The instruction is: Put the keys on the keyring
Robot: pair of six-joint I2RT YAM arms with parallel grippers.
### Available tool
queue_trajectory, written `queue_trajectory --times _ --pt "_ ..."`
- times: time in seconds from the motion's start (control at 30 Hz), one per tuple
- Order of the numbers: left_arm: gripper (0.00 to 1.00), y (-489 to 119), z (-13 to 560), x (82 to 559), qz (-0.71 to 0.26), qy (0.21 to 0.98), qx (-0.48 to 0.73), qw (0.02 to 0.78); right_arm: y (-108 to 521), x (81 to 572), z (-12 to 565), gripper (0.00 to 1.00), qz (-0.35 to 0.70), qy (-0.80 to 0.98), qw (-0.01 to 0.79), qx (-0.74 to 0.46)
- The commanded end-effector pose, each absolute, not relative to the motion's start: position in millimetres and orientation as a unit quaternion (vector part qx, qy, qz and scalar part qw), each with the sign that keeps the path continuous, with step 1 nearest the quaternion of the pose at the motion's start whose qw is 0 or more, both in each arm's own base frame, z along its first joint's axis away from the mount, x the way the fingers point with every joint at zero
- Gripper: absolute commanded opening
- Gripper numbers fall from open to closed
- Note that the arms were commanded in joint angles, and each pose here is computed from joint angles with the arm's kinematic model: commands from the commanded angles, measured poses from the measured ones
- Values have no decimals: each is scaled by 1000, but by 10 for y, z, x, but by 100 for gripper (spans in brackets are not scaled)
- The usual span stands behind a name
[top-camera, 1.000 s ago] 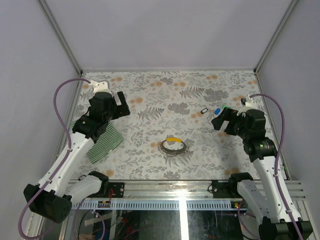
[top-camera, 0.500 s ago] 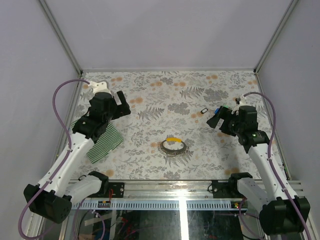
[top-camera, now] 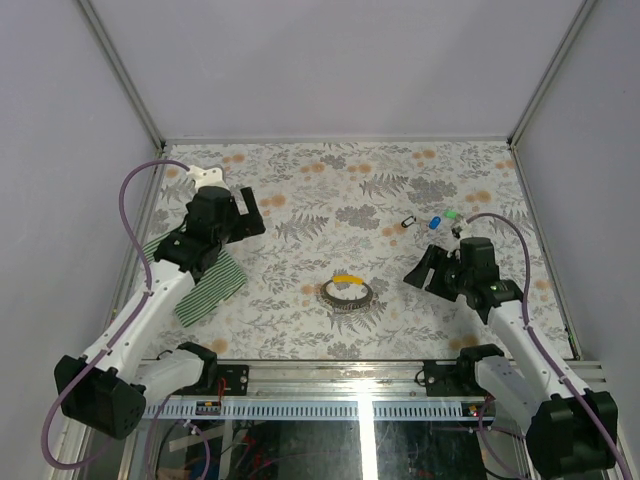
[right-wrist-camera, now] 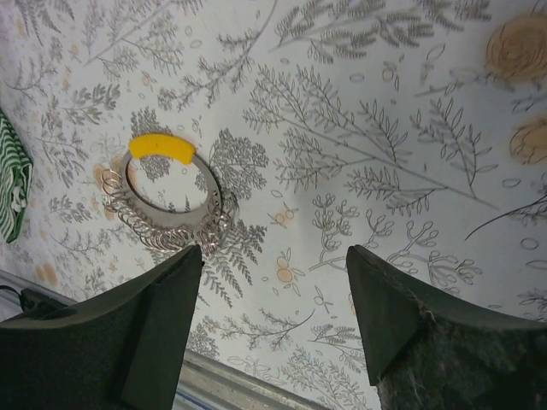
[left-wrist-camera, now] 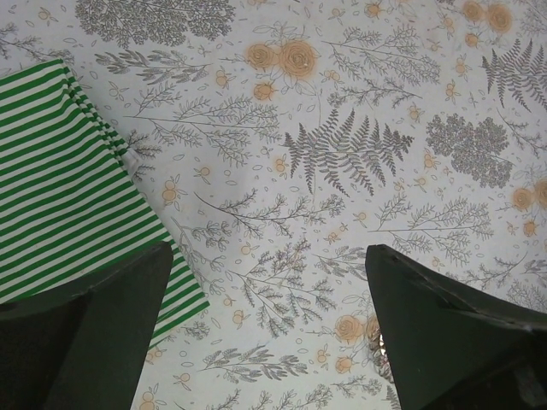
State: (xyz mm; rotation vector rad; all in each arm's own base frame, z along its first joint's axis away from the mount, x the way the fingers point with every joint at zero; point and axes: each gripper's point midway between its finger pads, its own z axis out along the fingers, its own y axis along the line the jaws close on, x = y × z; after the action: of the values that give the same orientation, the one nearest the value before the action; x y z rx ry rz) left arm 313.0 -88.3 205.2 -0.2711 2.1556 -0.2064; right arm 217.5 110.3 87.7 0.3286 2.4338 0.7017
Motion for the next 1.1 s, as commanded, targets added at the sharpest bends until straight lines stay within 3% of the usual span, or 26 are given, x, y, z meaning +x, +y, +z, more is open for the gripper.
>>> queue_trajectory --times 0.0,0.23,0.43,1.07 --pt "100 -988 2129 3218 -105 865 -89 482 1263 2175 901 74 299 898 292 136" --pt "100 -1015 2099 3222 -108 868 -82 477 1581 2172 761 66 299 908 272 111" --pt "100 -1010 2093 3215 -108 868 -83 477 1815 2195 642 52 311 909 256 111" --pt "100 -1036 2073 3211 -113 870 -79 473 1953 2157 267 40 300 922 210 125"
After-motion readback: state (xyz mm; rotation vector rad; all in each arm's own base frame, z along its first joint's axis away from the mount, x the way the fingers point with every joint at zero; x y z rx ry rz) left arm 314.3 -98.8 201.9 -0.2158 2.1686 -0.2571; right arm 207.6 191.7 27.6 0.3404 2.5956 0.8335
